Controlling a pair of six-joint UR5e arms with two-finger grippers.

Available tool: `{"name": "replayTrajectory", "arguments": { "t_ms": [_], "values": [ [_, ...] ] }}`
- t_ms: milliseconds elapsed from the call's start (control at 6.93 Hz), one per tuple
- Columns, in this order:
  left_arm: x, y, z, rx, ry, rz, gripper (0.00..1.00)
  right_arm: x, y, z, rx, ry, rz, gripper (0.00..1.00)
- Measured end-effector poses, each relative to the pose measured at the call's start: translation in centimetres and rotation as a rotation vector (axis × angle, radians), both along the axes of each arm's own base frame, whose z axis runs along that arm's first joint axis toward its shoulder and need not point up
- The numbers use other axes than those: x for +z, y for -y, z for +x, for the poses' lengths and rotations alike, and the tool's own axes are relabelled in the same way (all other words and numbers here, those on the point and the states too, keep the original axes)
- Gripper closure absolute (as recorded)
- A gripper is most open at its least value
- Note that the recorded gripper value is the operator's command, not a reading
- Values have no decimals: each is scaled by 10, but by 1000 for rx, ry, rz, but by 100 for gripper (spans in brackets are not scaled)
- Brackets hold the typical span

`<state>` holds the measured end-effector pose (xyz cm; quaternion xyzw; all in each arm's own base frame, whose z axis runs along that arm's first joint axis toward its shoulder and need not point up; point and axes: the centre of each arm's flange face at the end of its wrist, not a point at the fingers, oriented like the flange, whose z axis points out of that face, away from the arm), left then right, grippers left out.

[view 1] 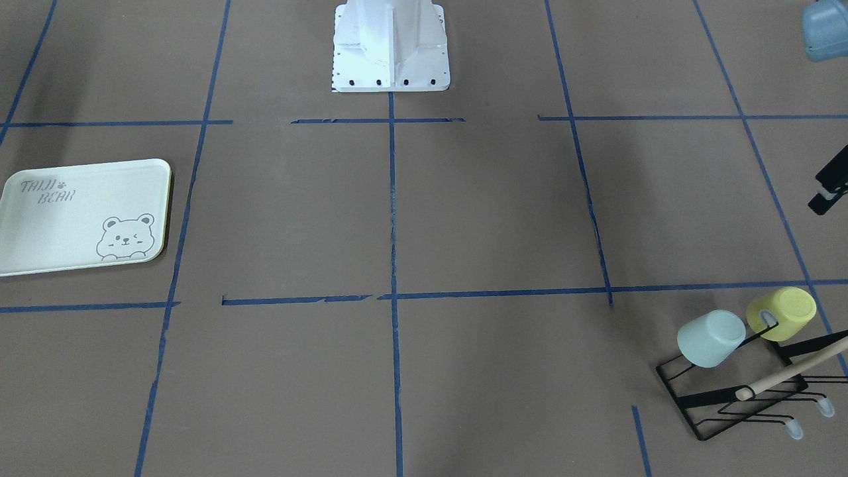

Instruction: Left arm grabs green cup and hands to right arm on tray

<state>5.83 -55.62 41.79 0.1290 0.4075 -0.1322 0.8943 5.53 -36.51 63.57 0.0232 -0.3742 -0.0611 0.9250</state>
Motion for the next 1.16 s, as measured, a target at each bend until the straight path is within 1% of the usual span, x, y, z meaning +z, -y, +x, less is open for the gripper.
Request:
{"name": "replayTrajectory", "arguments": {
  "t_ms": [144, 289, 433, 722, 866, 1155],
  "values": [
    [-14, 11, 18, -51, 21, -4, 2, 0, 0, 0, 0, 0, 0, 0],
    [-28, 24, 40, -109, 61, 5, 2, 0, 0, 0, 0, 0, 0, 0],
    [-39, 38, 62, -165, 103, 18, 2, 0, 0, 0, 0, 0, 0, 0],
    [-54, 68, 111, -272, 161, 24, 0, 0, -2, 0, -1, 1, 1, 0],
    [-56, 77, 139, -310, 192, 38, 0, 0, -2, 0, -1, 0, 0, 0],
    [-42, 95, 174, -349, 220, 85, 0, 1, -3, 0, -1, 0, -4, 0]
  ]
}}
